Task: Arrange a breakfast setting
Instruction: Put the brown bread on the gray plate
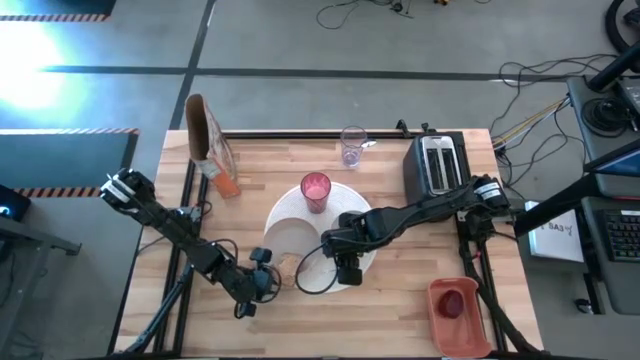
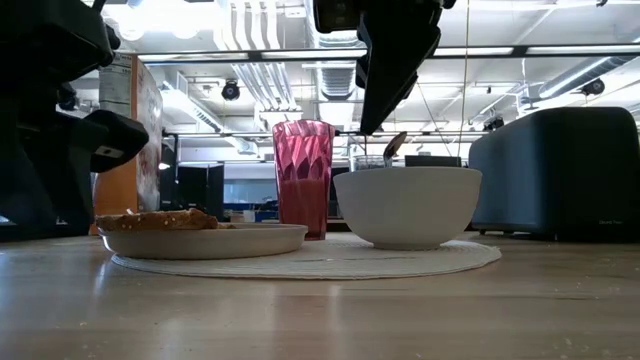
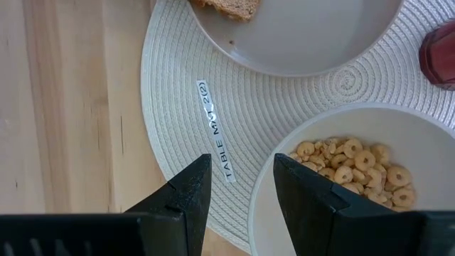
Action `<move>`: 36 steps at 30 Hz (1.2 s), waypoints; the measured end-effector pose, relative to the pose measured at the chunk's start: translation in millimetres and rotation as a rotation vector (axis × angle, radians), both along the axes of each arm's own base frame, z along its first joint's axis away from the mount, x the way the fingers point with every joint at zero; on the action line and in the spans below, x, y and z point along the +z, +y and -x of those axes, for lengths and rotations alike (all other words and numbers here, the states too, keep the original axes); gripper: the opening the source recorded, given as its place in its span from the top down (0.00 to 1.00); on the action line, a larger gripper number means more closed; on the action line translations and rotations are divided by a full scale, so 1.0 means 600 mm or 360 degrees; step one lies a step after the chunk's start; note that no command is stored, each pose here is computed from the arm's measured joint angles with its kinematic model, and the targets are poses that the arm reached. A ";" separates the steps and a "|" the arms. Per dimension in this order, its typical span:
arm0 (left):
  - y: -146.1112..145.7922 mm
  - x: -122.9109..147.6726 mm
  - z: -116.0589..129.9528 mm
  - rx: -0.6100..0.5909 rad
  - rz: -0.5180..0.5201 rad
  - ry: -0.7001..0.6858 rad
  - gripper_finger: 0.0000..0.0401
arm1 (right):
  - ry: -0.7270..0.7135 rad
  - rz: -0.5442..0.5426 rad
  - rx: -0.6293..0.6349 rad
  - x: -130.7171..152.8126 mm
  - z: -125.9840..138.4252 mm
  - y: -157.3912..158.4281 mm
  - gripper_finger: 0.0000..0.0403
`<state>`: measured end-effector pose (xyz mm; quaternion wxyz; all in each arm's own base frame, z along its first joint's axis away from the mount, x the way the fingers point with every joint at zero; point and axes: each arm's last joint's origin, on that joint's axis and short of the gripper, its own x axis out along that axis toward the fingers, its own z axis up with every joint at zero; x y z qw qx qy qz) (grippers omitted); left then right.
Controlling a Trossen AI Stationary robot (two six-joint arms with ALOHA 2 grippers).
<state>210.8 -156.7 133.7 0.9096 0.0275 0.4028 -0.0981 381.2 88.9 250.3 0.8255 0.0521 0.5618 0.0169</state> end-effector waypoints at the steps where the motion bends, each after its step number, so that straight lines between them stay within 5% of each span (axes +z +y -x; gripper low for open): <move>1: 0.001 0.000 -0.001 0.0007 0.0000 0.0000 0.79 | 0.0000 0.0000 0.0000 0.000 0.000 0.000 0.64; 17: 0.020 -0.001 -0.009 0.0168 -0.0203 -0.0087 0.79 | 0.0000 0.0001 0.0002 0.000 0.000 0.000 0.64; 36: 0.068 -0.005 -0.031 0.0382 -0.0244 -0.0080 0.79 | 0.0003 0.0001 0.0000 0.000 0.000 0.000 0.64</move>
